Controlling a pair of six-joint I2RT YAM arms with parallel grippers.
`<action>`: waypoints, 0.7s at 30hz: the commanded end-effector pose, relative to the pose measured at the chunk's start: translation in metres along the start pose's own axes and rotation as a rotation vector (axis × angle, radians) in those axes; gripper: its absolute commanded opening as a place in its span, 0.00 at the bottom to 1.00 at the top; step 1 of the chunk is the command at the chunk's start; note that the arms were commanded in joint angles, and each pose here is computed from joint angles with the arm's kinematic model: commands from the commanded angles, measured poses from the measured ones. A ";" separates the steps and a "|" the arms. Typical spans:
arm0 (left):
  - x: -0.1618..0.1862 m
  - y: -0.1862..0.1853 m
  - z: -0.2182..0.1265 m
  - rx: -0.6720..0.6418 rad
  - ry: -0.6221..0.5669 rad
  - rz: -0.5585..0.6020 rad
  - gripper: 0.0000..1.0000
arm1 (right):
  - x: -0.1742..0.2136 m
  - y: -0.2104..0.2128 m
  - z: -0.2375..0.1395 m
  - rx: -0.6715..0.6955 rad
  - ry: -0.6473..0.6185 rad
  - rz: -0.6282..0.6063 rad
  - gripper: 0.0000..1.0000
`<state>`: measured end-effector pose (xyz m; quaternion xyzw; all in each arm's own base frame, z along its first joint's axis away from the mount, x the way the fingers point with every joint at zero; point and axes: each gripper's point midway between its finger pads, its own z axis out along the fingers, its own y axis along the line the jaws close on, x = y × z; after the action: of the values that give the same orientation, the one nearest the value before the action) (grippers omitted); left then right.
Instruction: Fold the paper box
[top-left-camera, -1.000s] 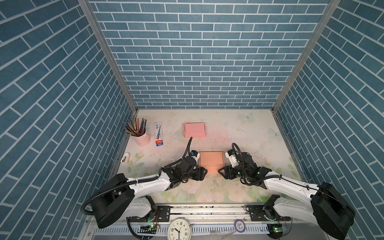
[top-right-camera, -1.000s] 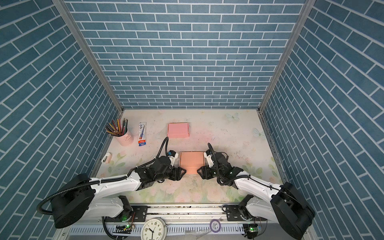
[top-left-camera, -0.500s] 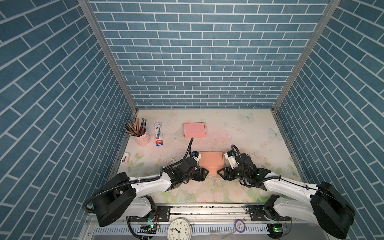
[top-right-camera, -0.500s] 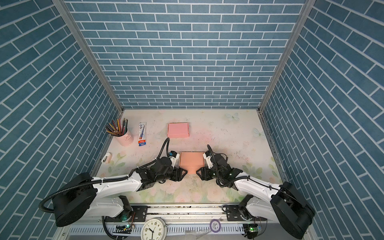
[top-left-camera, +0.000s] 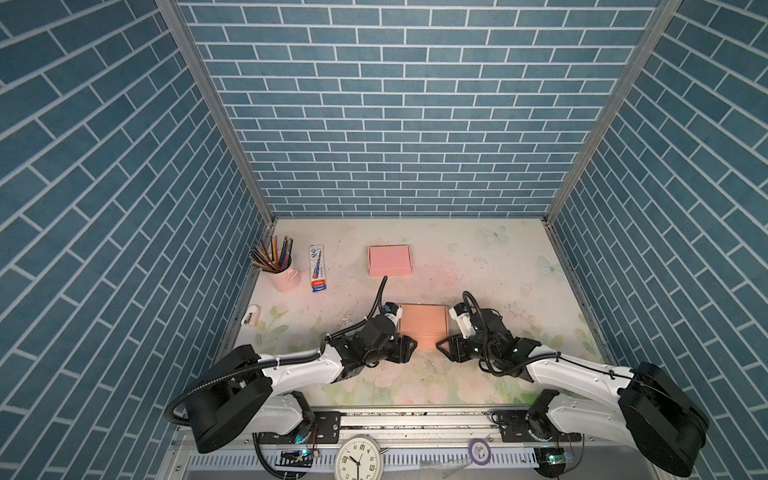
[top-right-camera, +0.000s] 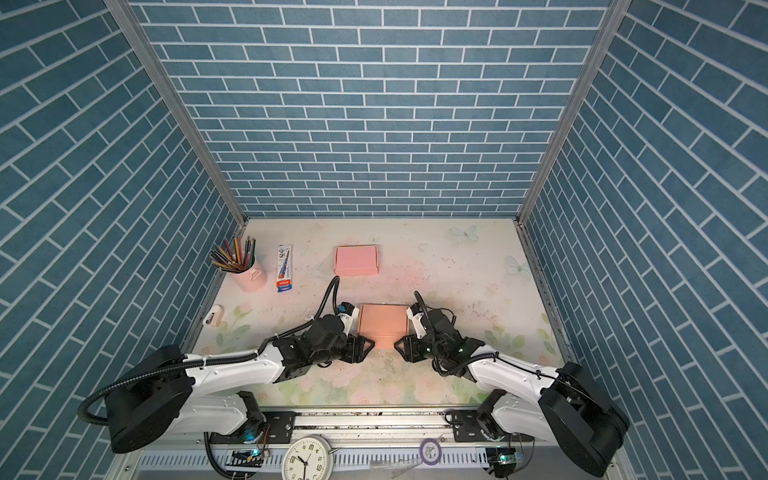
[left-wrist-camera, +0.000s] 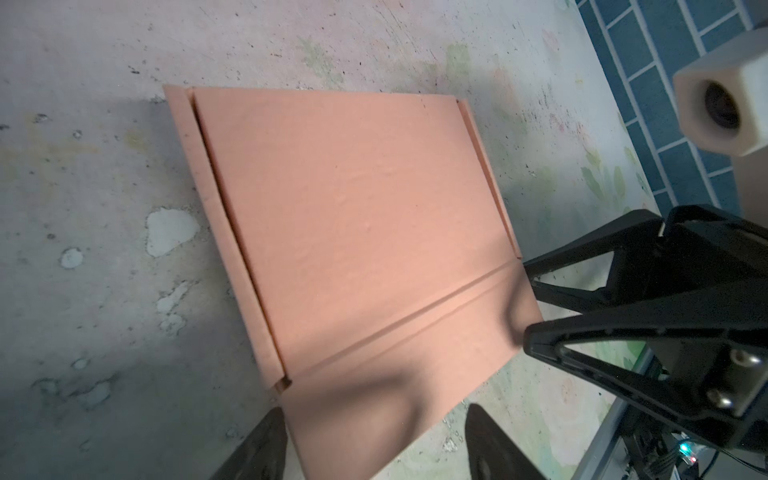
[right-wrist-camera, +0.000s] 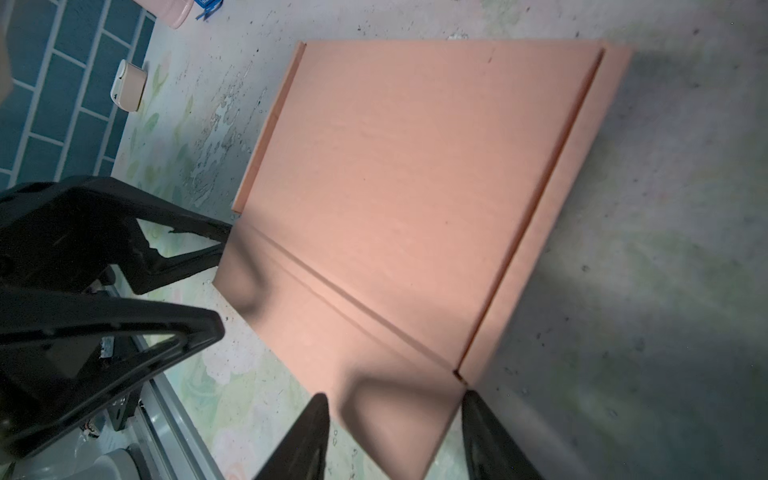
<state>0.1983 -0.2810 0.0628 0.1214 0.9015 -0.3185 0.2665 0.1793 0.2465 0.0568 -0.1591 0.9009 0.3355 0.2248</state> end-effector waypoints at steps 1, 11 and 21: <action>0.002 0.000 -0.001 0.002 -0.006 -0.001 0.68 | 0.001 0.000 0.003 -0.003 -0.008 0.017 0.52; 0.007 0.006 0.005 -0.033 0.008 0.006 0.66 | 0.004 -0.007 0.008 0.031 0.008 0.013 0.45; 0.012 0.011 0.011 -0.045 0.018 0.006 0.64 | 0.004 -0.011 0.010 0.052 0.009 0.007 0.42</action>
<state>0.1963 -0.2784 0.0459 0.1230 0.9115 -0.2970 0.2565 0.1830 0.2438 0.0449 -0.1539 0.9091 0.3166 0.2228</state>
